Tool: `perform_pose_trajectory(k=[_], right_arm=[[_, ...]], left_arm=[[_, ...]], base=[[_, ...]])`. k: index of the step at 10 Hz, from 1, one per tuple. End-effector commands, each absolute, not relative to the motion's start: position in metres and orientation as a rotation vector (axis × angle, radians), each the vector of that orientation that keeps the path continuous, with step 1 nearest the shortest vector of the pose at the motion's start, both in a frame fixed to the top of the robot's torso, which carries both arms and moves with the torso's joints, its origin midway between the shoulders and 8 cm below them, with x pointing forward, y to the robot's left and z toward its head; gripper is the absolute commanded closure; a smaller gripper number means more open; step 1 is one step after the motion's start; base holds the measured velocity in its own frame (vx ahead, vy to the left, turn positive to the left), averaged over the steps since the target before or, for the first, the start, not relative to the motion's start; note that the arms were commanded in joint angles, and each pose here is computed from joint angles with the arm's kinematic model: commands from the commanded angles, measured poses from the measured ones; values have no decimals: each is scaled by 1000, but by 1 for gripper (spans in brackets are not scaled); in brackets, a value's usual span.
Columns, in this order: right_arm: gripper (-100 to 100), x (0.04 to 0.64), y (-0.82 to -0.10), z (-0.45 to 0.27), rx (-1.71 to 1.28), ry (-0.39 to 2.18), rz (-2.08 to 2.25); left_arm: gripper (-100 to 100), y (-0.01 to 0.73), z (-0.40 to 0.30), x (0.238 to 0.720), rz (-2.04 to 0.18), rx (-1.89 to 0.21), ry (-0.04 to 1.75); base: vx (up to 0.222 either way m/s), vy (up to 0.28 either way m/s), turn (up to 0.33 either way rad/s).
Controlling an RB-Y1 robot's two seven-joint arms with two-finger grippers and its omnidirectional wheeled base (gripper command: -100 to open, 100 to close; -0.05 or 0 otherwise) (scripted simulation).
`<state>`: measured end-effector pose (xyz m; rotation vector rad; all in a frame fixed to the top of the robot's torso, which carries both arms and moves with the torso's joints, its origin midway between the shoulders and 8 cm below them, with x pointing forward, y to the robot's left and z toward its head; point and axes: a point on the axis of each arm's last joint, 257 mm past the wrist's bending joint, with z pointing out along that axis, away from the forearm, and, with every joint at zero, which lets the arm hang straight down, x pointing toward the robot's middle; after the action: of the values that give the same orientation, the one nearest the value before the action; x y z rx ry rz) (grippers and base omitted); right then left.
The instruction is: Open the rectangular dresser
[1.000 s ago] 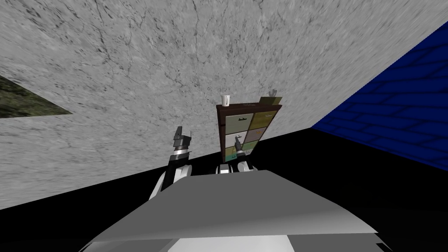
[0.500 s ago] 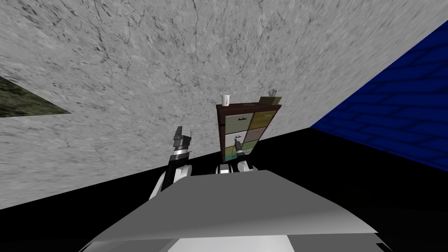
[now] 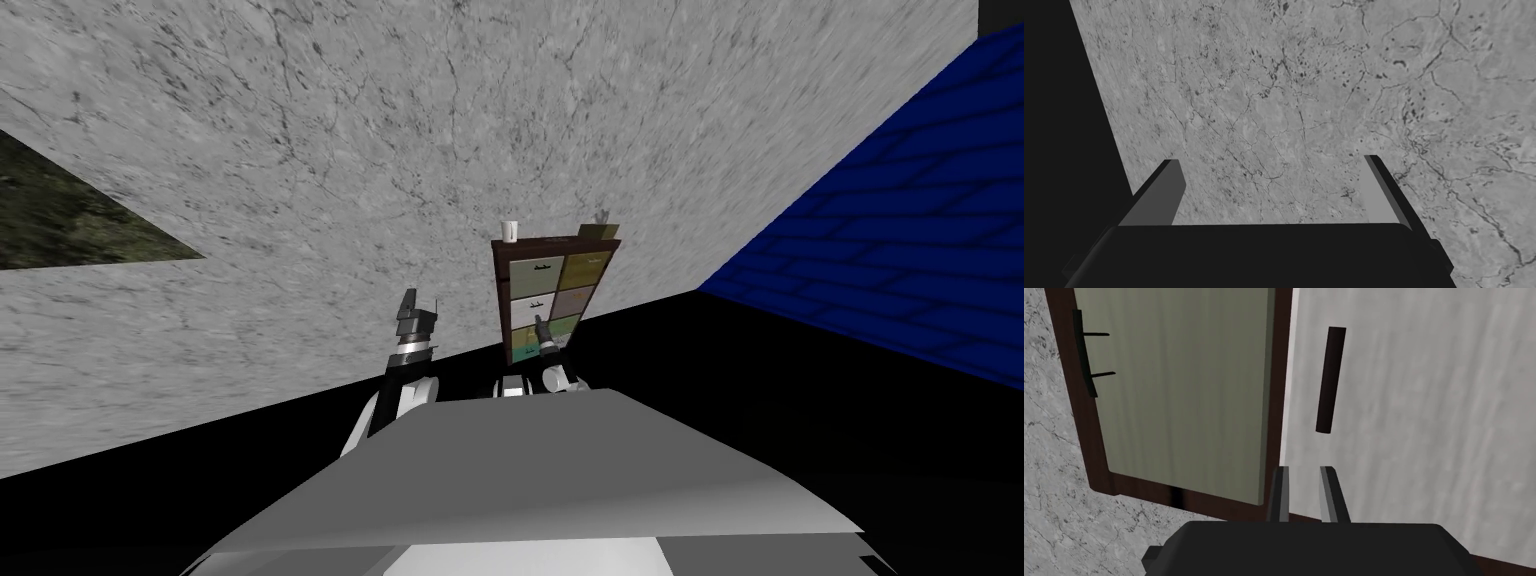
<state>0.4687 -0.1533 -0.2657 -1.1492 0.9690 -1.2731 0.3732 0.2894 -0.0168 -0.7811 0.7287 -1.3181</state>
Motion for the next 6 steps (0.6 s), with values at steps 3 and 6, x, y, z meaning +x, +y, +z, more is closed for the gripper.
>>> perform_pose_trajectory(k=[3,6], right_arm=[[-100,482,-148,-257,-1137,988,-1227],[100,475,-149,-263,-1136,990,-1230]], left_arm=[[0,289,-17,373,-1318,-781,729],[0,289,-17,373,-1318,-781,729]], base=[[121,-11,-5],[24,4,6]])
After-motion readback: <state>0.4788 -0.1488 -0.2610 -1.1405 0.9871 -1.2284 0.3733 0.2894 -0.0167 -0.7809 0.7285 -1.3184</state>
